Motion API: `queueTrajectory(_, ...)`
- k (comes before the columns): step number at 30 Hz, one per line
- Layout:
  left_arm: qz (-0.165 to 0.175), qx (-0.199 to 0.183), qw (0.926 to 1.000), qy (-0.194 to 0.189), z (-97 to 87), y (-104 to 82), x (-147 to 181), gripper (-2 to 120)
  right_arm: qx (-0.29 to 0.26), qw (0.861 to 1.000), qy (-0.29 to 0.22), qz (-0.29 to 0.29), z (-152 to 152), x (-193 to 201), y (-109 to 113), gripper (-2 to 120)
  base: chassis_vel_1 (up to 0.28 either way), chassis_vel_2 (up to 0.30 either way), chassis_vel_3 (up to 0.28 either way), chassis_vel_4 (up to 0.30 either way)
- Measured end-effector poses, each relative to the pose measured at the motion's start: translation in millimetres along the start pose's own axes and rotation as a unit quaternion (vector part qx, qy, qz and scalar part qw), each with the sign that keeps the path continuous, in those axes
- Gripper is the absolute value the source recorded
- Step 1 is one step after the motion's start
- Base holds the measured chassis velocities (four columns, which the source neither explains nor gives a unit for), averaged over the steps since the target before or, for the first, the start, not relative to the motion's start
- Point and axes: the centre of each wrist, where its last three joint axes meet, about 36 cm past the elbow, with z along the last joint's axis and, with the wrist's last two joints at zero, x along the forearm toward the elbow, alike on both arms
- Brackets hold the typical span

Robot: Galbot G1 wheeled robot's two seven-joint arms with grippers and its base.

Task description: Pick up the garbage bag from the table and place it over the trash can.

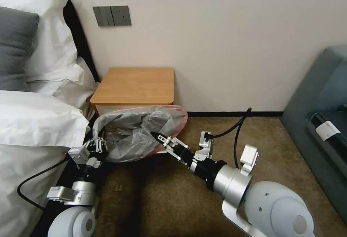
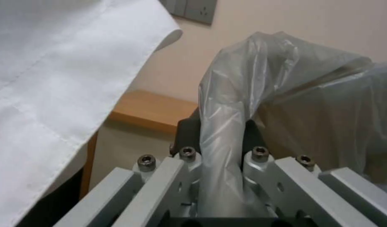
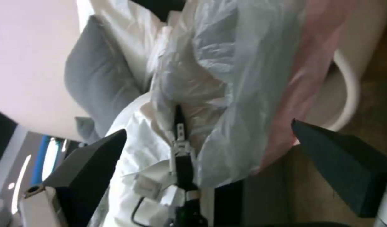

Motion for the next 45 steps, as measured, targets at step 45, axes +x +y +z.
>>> queueTrajectory(45,0.019,-0.038,0.9988,-0.023,-23.7,-17.4,7,7,-0.001,0.999,-0.038,0.017,12,-14,1,58,0.0,0.0,0.0,0.0)
